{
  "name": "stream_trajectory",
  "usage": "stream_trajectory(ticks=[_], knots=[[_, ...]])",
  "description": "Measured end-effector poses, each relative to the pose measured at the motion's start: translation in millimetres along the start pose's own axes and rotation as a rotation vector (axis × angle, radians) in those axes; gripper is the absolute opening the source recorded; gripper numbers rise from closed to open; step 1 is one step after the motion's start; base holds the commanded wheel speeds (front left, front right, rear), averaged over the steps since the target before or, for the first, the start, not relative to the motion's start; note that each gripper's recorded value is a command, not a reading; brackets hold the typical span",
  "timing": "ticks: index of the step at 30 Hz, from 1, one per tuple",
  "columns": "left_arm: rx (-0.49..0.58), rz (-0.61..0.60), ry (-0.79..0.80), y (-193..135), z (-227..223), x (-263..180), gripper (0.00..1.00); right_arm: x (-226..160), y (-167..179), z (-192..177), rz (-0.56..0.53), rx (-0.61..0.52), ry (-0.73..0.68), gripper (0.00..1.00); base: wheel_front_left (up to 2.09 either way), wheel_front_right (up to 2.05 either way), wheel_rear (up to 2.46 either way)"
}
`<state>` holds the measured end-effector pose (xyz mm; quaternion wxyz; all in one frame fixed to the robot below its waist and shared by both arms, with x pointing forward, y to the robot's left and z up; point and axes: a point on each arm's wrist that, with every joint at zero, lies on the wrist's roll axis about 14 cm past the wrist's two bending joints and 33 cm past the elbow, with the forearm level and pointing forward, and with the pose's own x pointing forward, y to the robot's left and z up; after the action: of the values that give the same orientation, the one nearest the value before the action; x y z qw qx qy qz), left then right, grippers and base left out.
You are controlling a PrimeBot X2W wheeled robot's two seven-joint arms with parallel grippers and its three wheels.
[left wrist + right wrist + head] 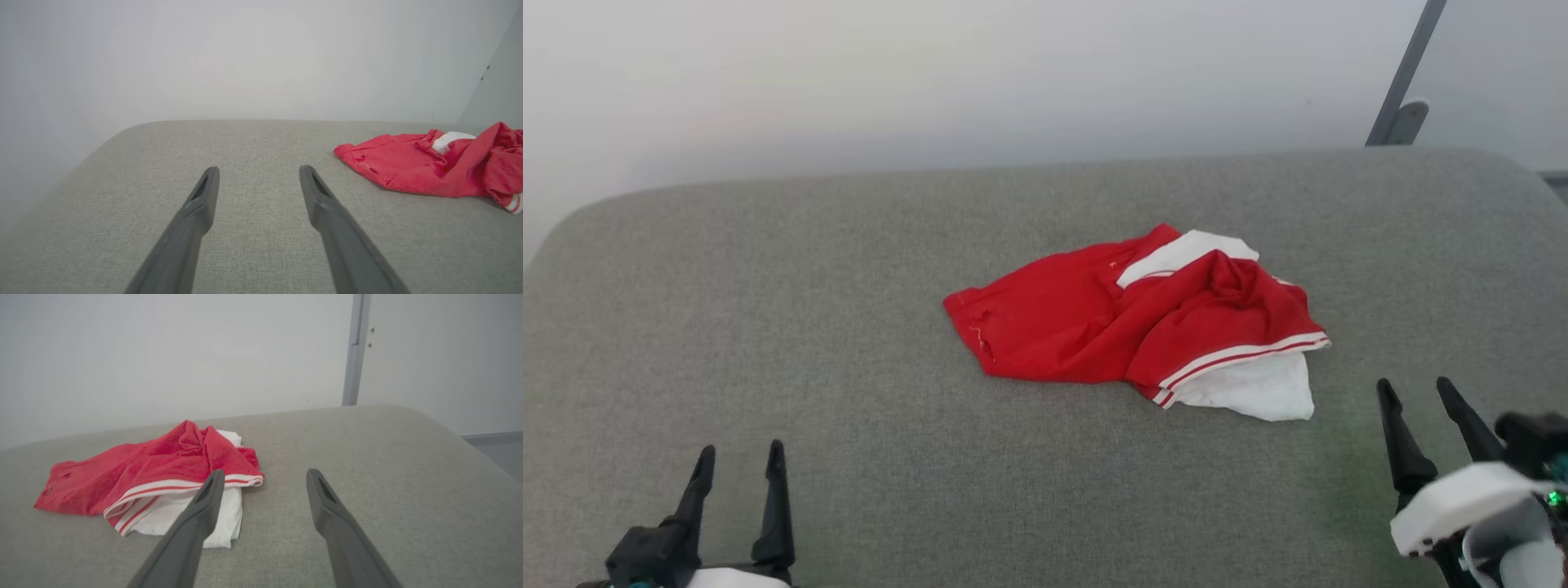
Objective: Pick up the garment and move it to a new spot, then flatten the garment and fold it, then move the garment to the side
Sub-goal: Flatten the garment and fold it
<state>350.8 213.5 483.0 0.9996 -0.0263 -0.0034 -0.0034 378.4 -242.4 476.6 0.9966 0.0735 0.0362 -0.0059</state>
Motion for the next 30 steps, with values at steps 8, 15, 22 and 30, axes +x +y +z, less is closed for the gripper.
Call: stream_trajectory(ticks=[8, 15, 22, 30], knots=[[-0.041, 0.005, 0.032, -9.5, -13.2, 15.3, 1.0, 33.5, 14.7, -50.0, 0.154, -0.198, 0.46, 1.0, 0.0, 0.0, 0.0], [-0.059, 0.012, 0.071, -12.9, -28.1, 26.7, 1.0, 53.1, 29.0, -66.7, 0.26, -0.308, 0.742, 1.0, 0.0, 0.0, 0.0], [-0.088, 0.042, 0.108, -6.7, -41.8, 32.1, 1.0, 60.0, 38.7, -96.3, 0.334, -0.395, 0.929, 1.0, 0.0, 0.0, 0.0], [-0.11, 0.076, 0.127, -0.1, -48.7, 32.1, 1.0, 62.2, 38.5, -105.5, 0.36, -0.399, 0.953, 0.0, 0.0, 0.0, 0.0]])
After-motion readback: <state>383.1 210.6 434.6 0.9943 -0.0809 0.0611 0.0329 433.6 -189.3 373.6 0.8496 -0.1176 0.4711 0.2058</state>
